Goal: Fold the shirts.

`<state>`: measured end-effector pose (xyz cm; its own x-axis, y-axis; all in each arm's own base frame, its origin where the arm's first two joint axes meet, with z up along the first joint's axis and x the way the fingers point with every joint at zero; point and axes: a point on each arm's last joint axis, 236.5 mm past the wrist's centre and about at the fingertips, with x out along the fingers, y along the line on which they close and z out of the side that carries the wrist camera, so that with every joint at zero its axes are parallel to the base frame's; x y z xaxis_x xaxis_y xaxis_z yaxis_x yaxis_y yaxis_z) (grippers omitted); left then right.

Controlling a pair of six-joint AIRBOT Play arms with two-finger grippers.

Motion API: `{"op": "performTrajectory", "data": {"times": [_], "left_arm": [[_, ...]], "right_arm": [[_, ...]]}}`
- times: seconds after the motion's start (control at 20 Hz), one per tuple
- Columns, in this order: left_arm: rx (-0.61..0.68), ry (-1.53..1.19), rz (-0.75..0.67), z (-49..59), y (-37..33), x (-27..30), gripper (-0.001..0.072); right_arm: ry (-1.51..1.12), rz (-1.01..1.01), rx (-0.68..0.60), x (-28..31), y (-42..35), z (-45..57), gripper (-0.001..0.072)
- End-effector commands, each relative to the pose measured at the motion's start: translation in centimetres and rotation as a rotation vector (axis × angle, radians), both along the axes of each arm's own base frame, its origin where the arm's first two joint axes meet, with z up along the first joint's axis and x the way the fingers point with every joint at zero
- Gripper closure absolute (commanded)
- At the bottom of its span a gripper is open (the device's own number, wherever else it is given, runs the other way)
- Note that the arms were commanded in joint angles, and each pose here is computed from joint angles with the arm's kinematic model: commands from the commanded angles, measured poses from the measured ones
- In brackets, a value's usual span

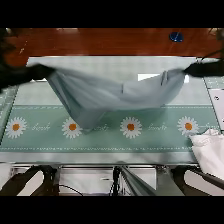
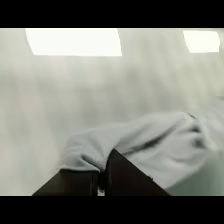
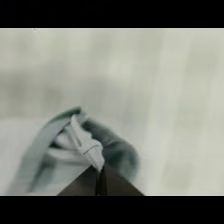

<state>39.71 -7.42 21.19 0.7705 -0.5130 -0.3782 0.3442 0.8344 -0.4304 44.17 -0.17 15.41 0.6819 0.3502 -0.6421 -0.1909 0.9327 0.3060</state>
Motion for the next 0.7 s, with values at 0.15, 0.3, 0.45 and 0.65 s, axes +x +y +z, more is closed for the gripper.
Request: {"op": "performTrajectory", "data": {"times": [0.15,0.3,0.45,0.65], "left_arm": [[0.214,-0.657,0.518,29.8,8.6,-14.3,0.0679],[0.356,-0.619,0.504,30.0,5.5,-19.5,0.0679],[0.383,-0.63,0.477,30.7,2.3,-23.5,0.0679],[0.495,-0.766,0.533,34.3,0.2,-28.9,0.0678]], "right_arm": [[-0.782,-0.399,-0.109,-11.4,-3.6,33.4,0.0691],[-0.798,-0.368,-0.151,-17.0,-1.6,35.9,0.0691],[-0.828,-0.375,-0.149,-22.1,-0.2,37.6,0.0691],[-0.951,-0.421,-0.224,-29.5,0.5,41.3,0.0691]]}}
